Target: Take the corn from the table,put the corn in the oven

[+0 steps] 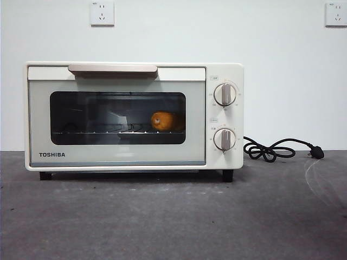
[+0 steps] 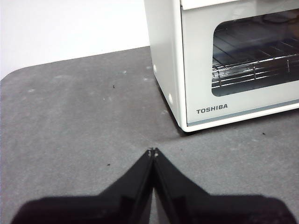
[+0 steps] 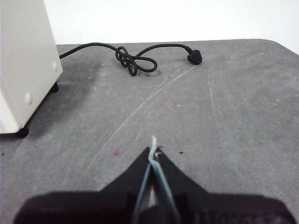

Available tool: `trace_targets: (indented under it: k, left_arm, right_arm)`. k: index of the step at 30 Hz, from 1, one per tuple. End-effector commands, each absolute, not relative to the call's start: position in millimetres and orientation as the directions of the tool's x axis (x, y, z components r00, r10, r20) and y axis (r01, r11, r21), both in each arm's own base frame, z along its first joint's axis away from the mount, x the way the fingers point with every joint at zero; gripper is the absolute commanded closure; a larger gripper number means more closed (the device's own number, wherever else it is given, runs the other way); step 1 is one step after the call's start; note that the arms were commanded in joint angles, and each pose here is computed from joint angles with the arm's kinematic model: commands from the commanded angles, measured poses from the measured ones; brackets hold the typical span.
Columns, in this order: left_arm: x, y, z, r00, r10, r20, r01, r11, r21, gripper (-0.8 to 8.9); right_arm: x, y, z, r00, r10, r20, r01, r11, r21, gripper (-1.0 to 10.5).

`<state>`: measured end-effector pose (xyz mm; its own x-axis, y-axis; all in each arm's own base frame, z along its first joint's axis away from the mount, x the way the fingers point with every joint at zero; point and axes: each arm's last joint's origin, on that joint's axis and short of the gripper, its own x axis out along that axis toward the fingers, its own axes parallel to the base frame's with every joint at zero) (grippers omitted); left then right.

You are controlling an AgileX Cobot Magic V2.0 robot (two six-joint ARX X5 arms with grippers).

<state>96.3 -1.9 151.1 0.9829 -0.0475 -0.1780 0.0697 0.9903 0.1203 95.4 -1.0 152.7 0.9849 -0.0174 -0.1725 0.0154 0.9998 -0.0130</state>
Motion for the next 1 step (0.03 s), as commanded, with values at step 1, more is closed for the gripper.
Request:
trace_targets:
  k: [1]
  left_arm:
    - [96.8, -1.7, 149.3, 0.983, -0.046, -0.175, 0.067, 0.991, 0.114, 8.17]
  right_arm:
    - [95.8, -1.1, 150.3, 0.984, -0.022, -0.176, 0.022, 1.000, -0.003, 9.5]
